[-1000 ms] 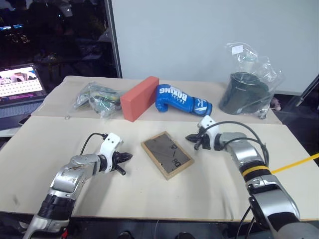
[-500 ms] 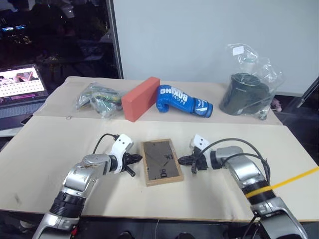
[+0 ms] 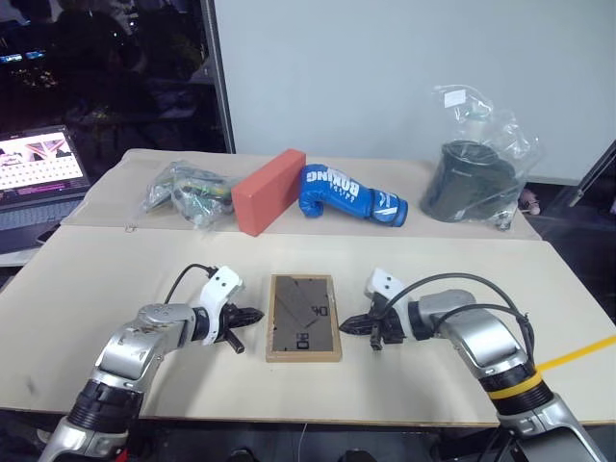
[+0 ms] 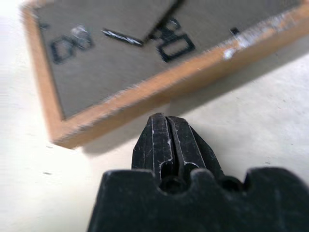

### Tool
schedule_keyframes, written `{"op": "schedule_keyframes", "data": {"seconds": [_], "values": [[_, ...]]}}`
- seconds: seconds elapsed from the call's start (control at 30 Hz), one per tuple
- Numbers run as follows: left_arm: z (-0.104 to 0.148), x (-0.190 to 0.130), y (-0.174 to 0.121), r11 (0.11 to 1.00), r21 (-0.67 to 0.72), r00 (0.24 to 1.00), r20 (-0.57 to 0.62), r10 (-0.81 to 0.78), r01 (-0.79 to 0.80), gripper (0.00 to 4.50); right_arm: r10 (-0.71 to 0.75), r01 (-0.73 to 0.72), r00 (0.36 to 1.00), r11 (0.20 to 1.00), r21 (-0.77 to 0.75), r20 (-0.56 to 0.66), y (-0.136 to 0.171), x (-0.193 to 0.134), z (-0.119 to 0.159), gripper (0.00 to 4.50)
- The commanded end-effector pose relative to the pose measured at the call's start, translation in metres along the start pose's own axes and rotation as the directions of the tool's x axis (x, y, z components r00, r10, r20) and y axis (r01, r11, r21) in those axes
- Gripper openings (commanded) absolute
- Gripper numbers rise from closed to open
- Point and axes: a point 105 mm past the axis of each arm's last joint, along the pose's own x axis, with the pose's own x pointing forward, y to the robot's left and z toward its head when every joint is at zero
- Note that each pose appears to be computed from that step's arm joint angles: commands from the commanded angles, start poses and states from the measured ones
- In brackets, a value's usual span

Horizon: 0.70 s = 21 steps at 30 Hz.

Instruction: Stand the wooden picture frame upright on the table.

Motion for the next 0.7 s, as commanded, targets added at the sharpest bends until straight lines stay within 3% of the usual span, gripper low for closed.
{"op": "schedule_keyframes", "data": {"seconds": [0.03,0.1,0.13,0.2,0.33,0.47,0.5,0.7], "values": [[0.023,-0.037,0.008,0.968,-0.25,0.992,0.122,0.044,-0.012,0.07,-0.096,0.096,0.995,0.995,-0.007,-0.012,-0.018,-0.029,-0.001,0.0],[0.006,-0.052,-0.015,0.963,-0.256,0.996,0.019,-0.088,0.09,0.58,-0.11,0.11,0.994,0.994,-0.013,-0.018,-0.023,-0.038,-0.007,0.0],[0.001,-0.056,-0.024,0.935,-0.322,0.987,-0.001,-0.158,0.149,0.73,-0.099,0.099,0.995,0.995,-0.023,-0.012,-0.022,-0.039,-0.008,0.0],[-0.004,-0.057,-0.031,0.888,-0.411,0.974,-0.007,-0.227,0.204,1.49,-0.086,0.086,0.996,0.996,-0.024,-0.007,-0.02,-0.039,-0.011,0.0],[-0.025,-0.034,-0.044,0.783,-0.568,0.928,-0.087,-0.362,0.252,2.82,-0.074,0.073,0.997,0.997,-0.036,-0.021,-0.02,-0.027,-0.017,0.0],[-0.032,-0.017,-0.058,0.742,-0.618,0.912,-0.095,-0.398,0.259,4.18,-0.042,0.042,0.999,0.999,-0.026,0.009,-0.014,-0.016,-0.01,0.0],[-0.035,-0.013,-0.06,0.735,-0.63,0.913,-0.098,-0.397,0.252,4.36,-0.024,0.025,0.999,0.999,-0.025,0.023,-0.011,-0.013,-0.007,0.0],[-0.032,0.012,-0.083,0.68,-0.672,0.894,-0.06,-0.444,0.293,4.36,0.071,-0.069,0.997,0.997,-0.045,0.04,0.011,0.008,-0.002,0.0]]}}
